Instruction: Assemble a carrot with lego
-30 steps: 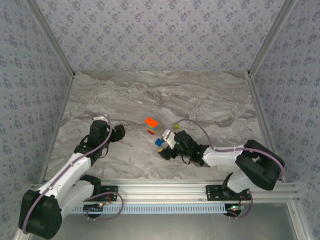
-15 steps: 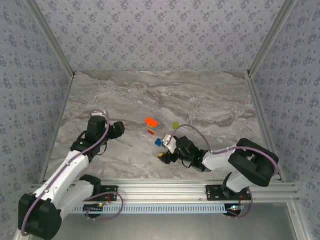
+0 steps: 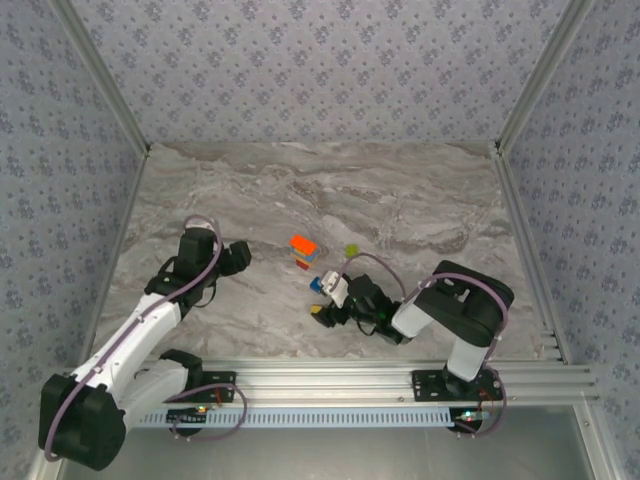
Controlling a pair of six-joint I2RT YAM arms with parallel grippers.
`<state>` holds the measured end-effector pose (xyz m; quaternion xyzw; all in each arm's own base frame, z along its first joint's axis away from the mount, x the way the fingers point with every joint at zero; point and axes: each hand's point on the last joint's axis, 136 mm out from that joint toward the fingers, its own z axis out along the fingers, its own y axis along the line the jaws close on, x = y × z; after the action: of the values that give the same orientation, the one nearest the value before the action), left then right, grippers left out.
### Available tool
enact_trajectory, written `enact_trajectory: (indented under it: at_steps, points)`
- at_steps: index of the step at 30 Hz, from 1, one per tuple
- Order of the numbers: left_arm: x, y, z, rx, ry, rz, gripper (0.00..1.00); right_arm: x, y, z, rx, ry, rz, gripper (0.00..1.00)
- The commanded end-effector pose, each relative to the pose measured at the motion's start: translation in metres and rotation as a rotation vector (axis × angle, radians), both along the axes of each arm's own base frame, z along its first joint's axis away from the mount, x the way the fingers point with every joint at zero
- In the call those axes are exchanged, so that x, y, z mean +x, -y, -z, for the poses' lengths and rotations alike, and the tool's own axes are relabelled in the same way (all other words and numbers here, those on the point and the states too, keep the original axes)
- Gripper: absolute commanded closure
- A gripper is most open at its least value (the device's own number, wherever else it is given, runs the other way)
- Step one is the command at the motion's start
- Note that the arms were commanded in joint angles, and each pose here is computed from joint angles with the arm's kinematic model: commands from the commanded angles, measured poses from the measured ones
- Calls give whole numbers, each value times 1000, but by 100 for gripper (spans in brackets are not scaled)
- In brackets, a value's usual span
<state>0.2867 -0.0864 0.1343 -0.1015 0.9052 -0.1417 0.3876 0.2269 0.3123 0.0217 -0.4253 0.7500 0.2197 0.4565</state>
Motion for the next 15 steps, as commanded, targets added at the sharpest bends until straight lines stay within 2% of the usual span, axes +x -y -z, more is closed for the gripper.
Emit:
enact_trajectory:
  at_steps: [1,8,15]
  points:
    - [10,2,-16,-9,45,1,19,4,15,31,-88,-52,42,20]
    - [9,1,-9,1,33,4,20,14,15,35,-39,-79,54,26]
    - [5,-2,-10,18,34,7,20,17,10,42,-14,-118,37,47]
